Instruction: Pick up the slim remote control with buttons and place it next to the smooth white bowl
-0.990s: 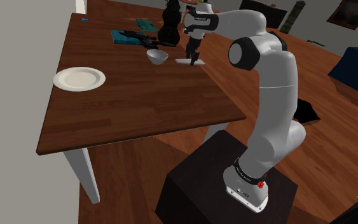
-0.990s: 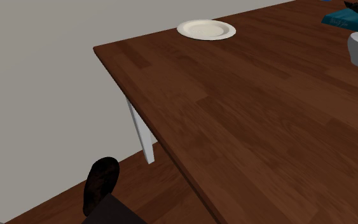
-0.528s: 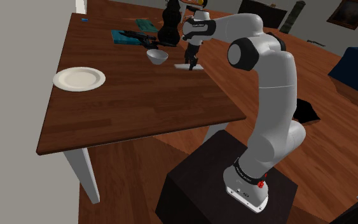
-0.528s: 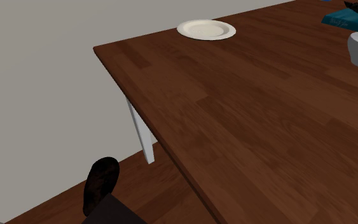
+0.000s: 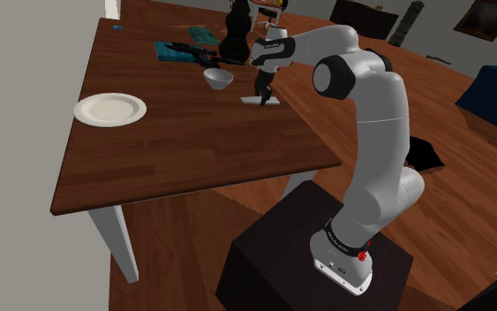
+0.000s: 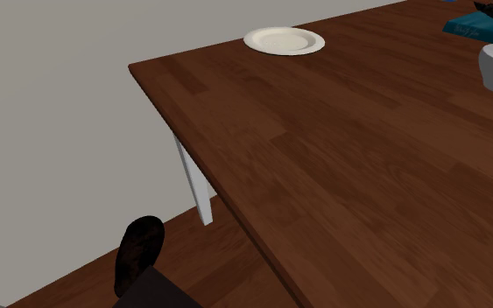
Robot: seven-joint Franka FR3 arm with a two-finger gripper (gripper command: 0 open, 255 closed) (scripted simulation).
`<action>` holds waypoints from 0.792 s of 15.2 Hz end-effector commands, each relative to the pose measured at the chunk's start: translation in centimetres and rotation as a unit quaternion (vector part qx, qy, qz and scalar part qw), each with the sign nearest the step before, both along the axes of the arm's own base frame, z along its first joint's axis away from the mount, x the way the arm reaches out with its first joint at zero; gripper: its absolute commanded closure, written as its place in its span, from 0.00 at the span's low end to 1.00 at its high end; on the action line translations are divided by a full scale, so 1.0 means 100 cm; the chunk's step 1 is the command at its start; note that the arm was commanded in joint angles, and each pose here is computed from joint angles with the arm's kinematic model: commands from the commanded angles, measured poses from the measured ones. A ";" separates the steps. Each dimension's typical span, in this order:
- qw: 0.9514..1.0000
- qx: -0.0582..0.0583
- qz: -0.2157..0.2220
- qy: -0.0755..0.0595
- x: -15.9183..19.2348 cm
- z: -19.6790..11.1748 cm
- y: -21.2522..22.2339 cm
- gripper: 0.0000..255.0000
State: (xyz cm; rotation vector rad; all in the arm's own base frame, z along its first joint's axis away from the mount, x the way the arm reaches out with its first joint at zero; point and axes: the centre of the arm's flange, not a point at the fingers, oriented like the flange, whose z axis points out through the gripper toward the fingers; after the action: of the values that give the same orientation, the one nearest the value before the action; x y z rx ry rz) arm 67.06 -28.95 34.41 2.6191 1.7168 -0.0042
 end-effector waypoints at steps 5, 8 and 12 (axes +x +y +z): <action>1.000 0.000 0.000 0.000 0.000 -0.004 0.002 1.00; 1.000 0.000 0.000 0.000 0.000 -0.004 0.002 1.00; 1.000 0.000 0.000 0.000 0.000 -0.004 0.002 0.00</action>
State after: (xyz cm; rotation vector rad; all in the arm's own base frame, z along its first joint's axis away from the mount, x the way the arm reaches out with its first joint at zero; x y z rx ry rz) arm 67.03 -28.78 34.05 2.6183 1.7164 -0.0034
